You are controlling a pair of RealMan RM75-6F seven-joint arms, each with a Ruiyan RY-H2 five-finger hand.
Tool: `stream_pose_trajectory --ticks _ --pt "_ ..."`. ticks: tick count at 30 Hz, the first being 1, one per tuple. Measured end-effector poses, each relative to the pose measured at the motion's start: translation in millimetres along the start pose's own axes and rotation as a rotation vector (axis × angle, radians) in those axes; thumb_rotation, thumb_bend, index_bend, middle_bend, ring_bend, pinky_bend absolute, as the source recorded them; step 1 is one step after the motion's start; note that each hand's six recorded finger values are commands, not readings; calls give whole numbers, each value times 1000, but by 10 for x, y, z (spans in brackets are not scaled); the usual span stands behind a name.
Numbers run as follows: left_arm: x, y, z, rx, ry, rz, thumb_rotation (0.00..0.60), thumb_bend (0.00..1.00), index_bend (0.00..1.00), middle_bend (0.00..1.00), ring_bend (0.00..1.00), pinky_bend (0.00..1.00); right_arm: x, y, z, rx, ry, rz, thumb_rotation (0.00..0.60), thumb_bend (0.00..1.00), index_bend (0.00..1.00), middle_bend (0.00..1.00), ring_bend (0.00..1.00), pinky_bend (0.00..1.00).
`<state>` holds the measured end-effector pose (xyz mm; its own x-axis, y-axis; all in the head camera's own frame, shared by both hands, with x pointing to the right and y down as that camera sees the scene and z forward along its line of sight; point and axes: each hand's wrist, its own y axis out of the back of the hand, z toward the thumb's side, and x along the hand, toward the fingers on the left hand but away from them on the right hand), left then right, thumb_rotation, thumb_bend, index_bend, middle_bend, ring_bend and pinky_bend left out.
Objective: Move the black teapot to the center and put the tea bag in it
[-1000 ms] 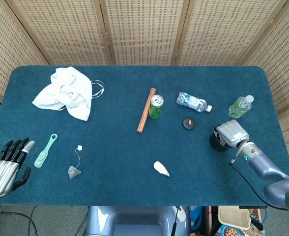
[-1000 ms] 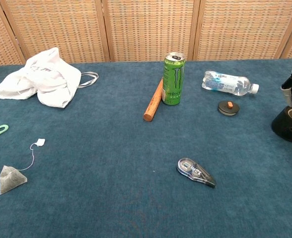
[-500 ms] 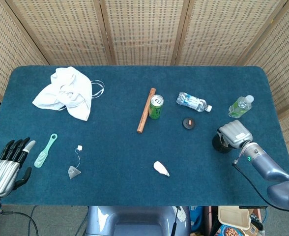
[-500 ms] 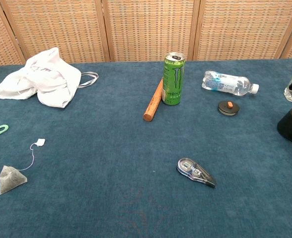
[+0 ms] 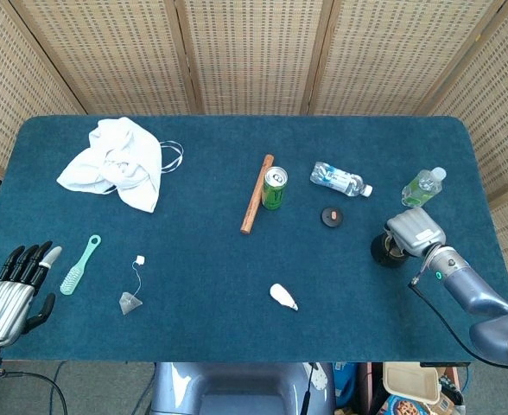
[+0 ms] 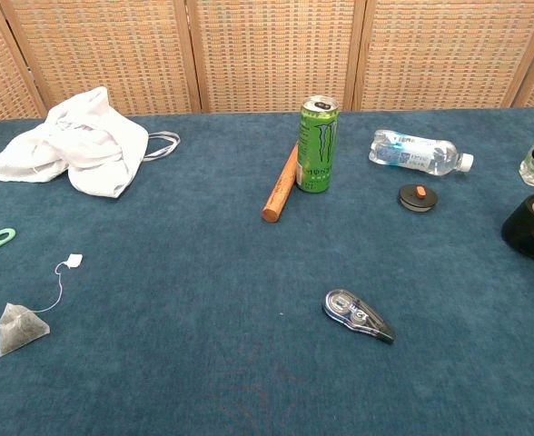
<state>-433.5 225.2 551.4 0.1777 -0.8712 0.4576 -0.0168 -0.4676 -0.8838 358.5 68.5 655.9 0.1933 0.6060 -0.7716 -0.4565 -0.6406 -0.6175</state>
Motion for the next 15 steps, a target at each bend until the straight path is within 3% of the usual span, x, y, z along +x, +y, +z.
stream_pose_trajectory --ticks 15 --pt "-10 -2 -35 -7 8 2 600 536 0 0 0 0 -21 57 60 1 13 -2 600 887 669 692 672 777"
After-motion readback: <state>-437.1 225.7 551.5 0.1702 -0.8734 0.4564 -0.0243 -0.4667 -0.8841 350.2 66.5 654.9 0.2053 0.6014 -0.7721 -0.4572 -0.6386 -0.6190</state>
